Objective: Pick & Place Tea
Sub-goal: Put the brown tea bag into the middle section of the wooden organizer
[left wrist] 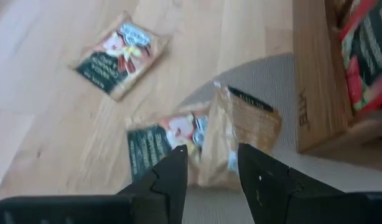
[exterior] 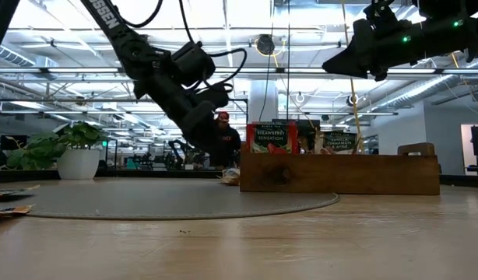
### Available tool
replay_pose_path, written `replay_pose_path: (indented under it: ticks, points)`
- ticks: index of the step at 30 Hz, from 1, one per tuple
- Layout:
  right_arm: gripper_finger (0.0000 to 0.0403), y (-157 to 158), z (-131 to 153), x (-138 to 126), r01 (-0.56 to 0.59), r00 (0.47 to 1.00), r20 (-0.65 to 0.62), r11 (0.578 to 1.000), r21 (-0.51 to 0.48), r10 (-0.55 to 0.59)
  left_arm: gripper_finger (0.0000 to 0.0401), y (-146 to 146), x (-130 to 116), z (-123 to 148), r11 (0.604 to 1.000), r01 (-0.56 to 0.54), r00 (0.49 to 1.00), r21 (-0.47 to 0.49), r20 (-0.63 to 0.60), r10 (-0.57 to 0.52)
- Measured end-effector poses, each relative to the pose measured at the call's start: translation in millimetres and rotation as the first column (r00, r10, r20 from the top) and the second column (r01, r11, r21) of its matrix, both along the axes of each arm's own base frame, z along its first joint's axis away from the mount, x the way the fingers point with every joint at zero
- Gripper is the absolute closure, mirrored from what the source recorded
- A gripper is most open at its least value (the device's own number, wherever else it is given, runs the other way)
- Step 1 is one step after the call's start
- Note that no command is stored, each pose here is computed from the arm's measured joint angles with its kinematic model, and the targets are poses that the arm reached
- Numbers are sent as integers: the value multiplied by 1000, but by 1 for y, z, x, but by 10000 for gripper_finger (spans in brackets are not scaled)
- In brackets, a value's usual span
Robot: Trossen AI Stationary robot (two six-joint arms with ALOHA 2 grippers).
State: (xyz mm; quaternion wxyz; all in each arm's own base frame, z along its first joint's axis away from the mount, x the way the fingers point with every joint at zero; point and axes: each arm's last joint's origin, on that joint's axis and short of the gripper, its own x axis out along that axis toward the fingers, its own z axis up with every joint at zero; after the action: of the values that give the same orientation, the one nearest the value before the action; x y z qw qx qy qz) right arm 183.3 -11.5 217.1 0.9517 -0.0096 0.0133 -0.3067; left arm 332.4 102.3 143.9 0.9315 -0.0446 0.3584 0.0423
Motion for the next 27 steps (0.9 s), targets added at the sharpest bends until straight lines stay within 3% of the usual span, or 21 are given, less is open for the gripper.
replay_pose_path:
  ticks: [12, 20, 23, 27]
  points:
    - [344, 0, 0, 0, -3, 1000, -13, 1000, -13, 3, 258, 0, 26, -21, 998, 22, 993, -52, -117, -28]
    - [344, 0, -2, 0, -5, 999, -35, 1000, -23, 4, 263, -1, 25, -26, 998, 38, 984, -50, -169, -46]
    - [344, 0, -2, 0, -5, 999, -34, 1000, -24, 4, 294, -1, 24, -27, 998, 33, 982, -46, -184, -41]
    - [344, 0, -2, 0, -5, 999, -39, 1000, -25, 4, 378, -2, 23, -28, 998, 31, 980, -51, -194, -41]
